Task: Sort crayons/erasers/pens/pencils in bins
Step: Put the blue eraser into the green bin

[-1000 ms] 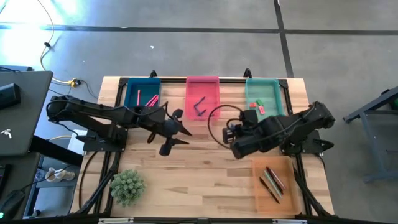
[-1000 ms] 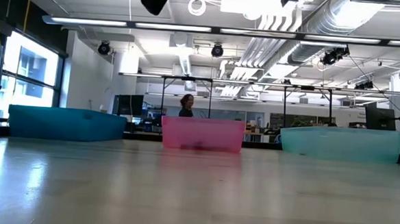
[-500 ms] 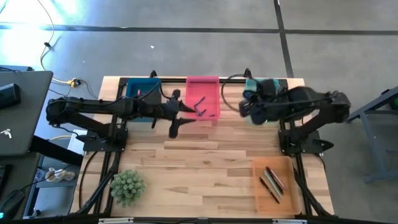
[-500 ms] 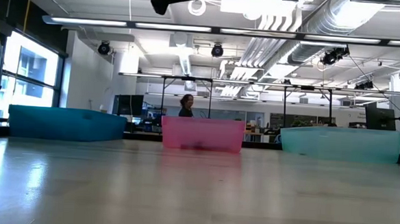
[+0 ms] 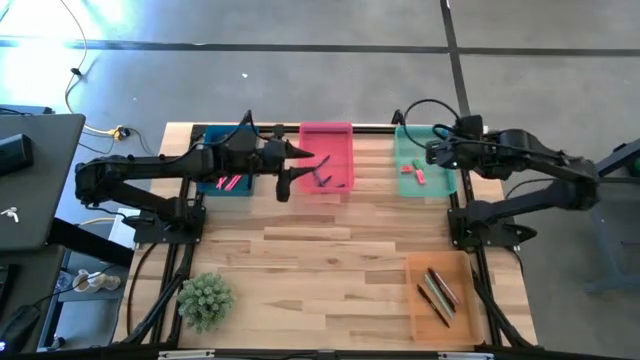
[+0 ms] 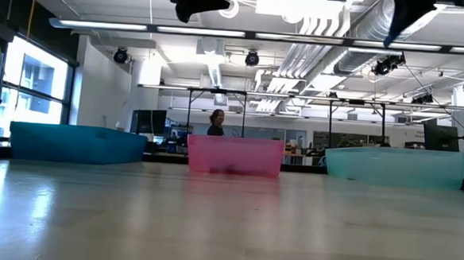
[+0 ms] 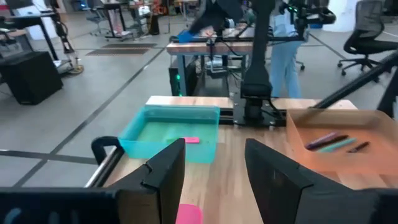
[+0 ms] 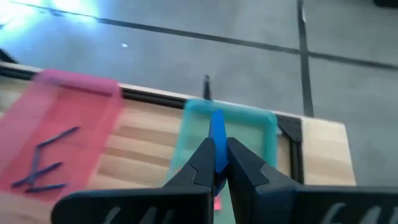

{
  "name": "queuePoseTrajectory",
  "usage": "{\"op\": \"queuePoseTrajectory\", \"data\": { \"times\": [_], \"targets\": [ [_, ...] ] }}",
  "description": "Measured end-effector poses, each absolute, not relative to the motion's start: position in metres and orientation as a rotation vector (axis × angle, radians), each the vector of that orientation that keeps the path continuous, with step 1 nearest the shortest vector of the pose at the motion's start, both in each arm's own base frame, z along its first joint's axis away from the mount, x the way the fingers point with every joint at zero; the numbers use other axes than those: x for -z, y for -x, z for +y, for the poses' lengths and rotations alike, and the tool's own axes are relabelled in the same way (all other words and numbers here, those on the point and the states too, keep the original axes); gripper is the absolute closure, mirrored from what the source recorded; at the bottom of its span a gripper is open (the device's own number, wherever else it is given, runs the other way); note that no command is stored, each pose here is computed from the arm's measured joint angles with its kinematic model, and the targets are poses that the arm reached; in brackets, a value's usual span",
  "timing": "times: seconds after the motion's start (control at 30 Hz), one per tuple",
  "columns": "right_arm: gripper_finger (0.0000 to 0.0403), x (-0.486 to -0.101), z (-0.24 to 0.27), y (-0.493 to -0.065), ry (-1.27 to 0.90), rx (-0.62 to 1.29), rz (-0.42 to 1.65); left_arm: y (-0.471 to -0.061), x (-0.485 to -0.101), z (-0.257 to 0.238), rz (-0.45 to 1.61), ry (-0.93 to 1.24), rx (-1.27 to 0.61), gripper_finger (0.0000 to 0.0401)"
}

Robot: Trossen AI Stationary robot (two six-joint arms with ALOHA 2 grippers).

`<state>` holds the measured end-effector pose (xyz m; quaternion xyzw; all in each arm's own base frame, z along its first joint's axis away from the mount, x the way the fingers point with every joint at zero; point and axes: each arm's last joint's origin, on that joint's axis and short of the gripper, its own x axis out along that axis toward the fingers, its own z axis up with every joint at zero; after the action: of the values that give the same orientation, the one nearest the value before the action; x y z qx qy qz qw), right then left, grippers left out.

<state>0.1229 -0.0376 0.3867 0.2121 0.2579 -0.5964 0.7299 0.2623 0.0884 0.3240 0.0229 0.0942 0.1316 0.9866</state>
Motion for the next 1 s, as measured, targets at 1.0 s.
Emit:
{"op": "queuePoseTrajectory", "data": {
  "times": [1.0],
  "targets": [
    [0.0398,-0.219,-0.115,-0.116,-0.928,1.154,0.662,-0.258,-0.331,0.103,0.102,0.020,-0.367,0.0247]
  ]
}}
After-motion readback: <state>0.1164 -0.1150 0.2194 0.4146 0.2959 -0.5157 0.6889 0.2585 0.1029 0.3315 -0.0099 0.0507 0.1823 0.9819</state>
